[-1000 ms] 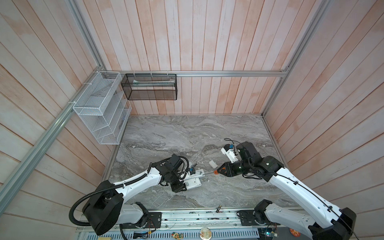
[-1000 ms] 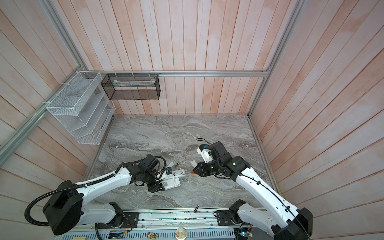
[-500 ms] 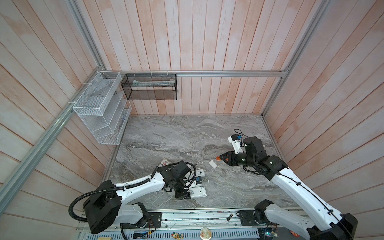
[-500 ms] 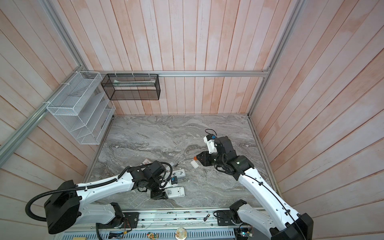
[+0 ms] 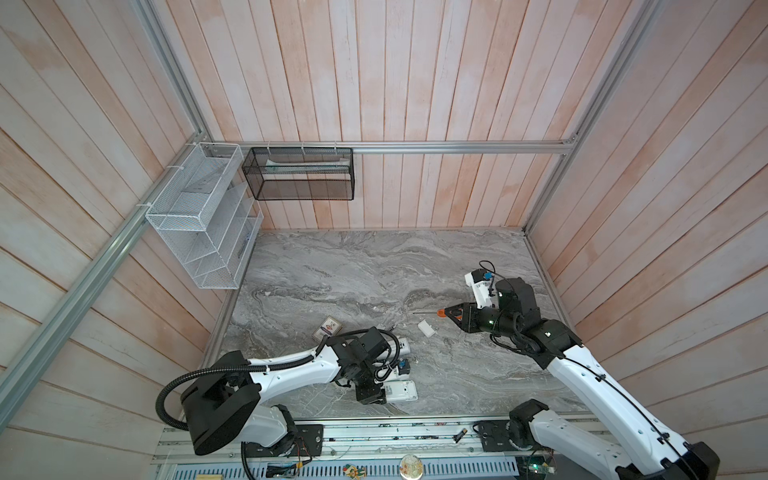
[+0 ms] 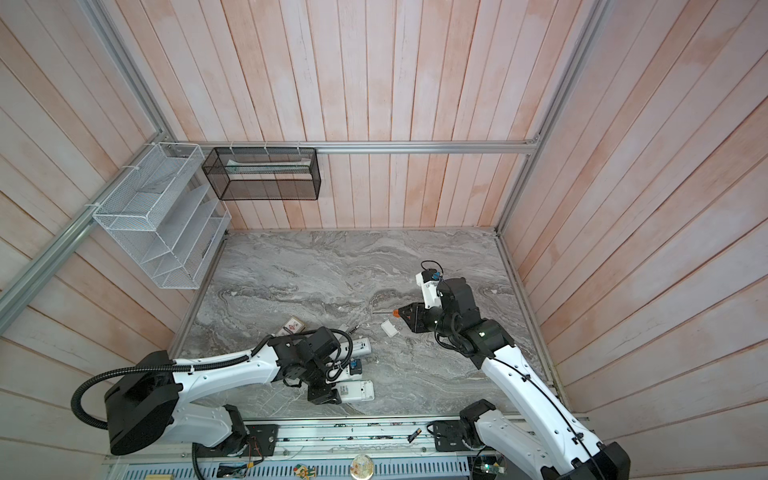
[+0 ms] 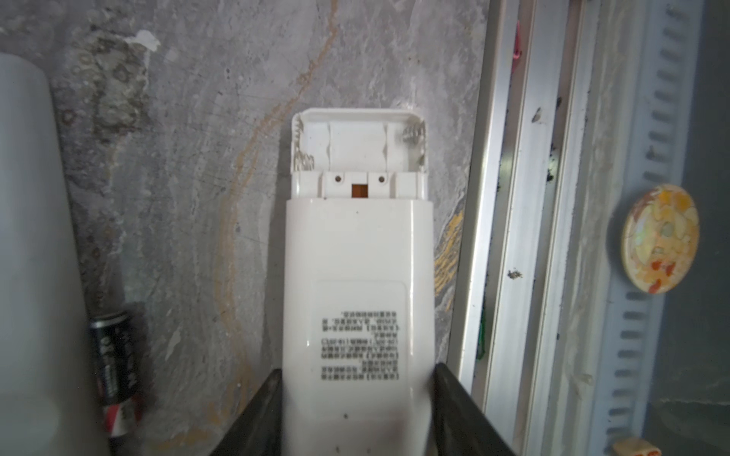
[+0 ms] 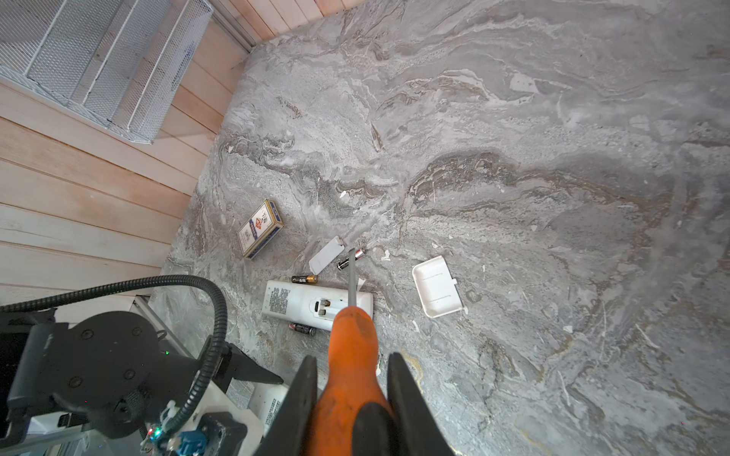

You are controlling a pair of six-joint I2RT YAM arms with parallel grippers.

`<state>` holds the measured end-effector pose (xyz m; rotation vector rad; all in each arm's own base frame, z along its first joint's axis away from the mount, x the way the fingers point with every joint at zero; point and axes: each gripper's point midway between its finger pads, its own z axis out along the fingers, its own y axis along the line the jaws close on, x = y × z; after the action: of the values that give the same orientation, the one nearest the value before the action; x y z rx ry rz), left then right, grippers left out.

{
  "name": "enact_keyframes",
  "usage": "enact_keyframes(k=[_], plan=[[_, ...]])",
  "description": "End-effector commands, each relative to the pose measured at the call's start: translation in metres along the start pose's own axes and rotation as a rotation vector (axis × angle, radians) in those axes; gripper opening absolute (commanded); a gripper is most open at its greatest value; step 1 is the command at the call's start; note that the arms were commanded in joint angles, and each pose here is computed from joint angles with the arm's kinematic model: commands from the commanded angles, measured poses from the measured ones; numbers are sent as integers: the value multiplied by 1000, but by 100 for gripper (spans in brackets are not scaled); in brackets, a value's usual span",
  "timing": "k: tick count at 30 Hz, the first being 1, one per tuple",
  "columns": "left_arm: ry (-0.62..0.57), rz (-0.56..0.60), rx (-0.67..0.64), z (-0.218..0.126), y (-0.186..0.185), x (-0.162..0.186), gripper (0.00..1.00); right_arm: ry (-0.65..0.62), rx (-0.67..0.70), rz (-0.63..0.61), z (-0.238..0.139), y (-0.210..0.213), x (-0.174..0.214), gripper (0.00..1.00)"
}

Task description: Unload the batteries from the remote control

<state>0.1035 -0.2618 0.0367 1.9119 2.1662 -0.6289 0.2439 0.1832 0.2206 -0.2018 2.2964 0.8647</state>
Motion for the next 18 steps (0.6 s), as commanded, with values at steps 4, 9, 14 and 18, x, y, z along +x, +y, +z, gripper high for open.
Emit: enact_keyframes(k=[4,9,14,18], plan=[[22,-8,-7,9,3,4,59,-34,-26,-7,-3,1,-7,0],[17,-16,-44,5,8,2,88,-41,-30,-7,-3,-1,-7,0],[-34,-16,-100,-13,12,-10,100,-52,-34,-5,-4,-3,-10,0],[-126,-31,-184,-46,20,-36,100,-77,-47,-13,-5,0,-15,0]])
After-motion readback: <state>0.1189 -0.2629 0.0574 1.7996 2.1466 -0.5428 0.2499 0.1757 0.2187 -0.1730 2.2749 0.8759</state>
